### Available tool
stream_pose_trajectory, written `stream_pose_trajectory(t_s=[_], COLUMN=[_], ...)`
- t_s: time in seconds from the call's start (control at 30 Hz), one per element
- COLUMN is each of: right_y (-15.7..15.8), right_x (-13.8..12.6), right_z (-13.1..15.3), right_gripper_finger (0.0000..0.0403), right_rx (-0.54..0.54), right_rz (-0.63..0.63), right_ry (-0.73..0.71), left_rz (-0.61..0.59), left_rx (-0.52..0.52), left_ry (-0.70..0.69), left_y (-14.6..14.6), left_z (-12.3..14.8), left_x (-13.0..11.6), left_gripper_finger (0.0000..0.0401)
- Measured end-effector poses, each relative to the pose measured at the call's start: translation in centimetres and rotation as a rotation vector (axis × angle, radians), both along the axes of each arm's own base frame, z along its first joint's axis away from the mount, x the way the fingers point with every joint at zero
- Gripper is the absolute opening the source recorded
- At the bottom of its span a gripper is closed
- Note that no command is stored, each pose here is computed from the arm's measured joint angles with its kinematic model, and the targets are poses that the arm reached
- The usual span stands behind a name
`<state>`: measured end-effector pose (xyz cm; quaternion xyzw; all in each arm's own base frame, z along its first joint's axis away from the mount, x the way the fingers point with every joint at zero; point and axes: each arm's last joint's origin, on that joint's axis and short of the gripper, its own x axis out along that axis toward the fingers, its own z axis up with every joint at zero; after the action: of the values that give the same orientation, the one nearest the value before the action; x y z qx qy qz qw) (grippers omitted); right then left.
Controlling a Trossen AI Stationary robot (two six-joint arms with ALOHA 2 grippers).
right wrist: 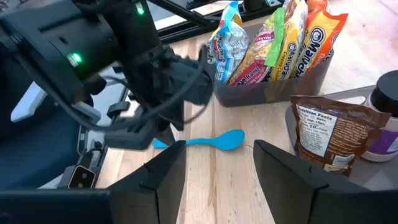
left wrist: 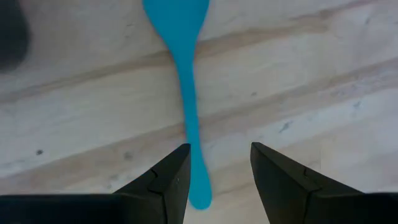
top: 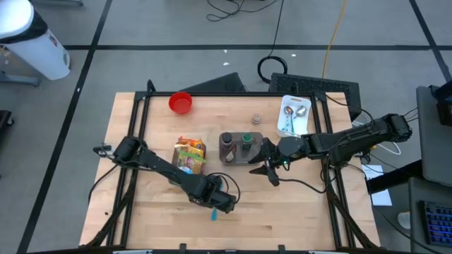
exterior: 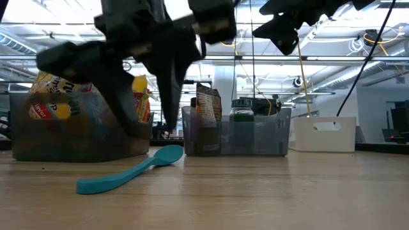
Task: Pick & Place Food Item
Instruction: Put the blue baby spoon into the white bin
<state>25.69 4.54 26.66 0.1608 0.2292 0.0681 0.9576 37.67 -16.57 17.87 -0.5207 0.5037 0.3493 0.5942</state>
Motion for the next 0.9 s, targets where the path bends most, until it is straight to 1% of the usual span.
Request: stream_pose_trajectory(t_s=[0.3, 0.5, 0.9], right_y=[0.0, 0.0, 0.0], right_x=[-0.1, -0.1, -0.1], right_z=[-0.2, -0.2, -0.2], right_gripper_finger=[0.0180, 0.0180, 0.0180], right_rx=[0.004, 0.010, 0.001], right_rz=[-0.003, -0.007, -0.005], right_ry=[0.019, 0.023, 0.021], left_rz=[-0.033, -0.062, -0.045], left_rx=[0.038, 0.055, 0.079], left_ry=[0.045, 0.085, 0.061], left_y=[1.3, 1.4, 1.6], left_z=[-1.2, -2.0, -2.4], left_x=[0.5, 0.4, 0.9], left_gripper_finger=[0.0172, 0.0172, 0.0172])
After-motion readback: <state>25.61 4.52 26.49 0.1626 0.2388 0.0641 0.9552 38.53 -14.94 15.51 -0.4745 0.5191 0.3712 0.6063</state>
